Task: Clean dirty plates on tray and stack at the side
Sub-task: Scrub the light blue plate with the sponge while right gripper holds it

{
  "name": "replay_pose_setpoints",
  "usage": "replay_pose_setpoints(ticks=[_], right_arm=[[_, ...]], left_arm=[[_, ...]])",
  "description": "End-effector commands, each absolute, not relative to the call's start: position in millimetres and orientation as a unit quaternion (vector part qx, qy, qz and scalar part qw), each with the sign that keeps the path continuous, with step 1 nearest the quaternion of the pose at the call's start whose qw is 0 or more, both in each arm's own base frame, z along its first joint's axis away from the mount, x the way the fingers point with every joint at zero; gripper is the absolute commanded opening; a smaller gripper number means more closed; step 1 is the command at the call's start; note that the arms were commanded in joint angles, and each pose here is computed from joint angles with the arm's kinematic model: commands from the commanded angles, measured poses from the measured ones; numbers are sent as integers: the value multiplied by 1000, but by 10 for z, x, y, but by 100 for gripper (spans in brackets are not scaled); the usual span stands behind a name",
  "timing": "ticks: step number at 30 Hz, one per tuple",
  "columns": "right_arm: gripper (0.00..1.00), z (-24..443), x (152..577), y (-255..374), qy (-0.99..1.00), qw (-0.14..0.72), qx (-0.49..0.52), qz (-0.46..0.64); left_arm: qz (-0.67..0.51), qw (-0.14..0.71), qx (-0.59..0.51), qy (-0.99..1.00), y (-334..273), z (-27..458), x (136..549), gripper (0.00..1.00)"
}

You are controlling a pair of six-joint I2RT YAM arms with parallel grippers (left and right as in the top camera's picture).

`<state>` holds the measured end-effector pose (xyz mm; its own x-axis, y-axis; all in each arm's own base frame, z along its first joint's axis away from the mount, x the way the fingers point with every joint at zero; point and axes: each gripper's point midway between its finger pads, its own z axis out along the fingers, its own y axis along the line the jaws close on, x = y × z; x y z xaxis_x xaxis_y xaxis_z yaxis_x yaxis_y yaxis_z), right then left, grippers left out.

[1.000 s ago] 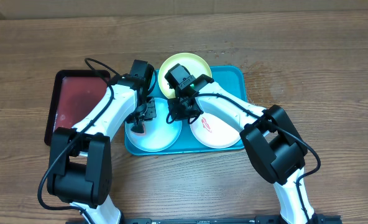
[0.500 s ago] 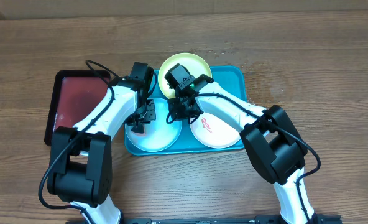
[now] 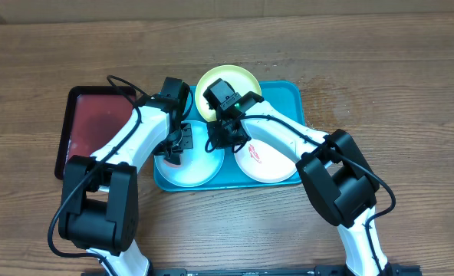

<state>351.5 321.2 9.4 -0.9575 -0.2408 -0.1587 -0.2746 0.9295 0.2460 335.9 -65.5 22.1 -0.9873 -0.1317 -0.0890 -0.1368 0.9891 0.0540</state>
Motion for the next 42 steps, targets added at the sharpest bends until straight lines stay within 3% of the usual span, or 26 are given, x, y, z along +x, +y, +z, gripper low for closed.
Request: replay_pose_setpoints(ticks=[1, 7, 21, 26, 34, 42], right_arm=[[27, -23, 3486, 3189, 983, 52, -130, 122], [27, -22, 3488, 3190, 983, 53, -130, 122], [27, -22, 3489, 3189, 983, 53, -130, 122], [27, -22, 3490, 3189, 983, 53, -130, 122], [27, -24, 3482, 3183, 983, 51, -129, 121], [26, -23, 3486, 3187, 983, 52, -130, 122]], left_arm=[[-32, 10, -65, 997, -878, 122, 3260, 4], [-105, 29, -60, 992, -1135, 164, 3399, 4], [-93, -7, -66, 993, -1045, 148, 3229, 4], [-39, -19, -58, 997, -852, 86, 3115, 4], [167, 18, -103, 980, -101, 60, 3075, 4], [158, 64, -111, 979, -138, 193, 3367, 4]])
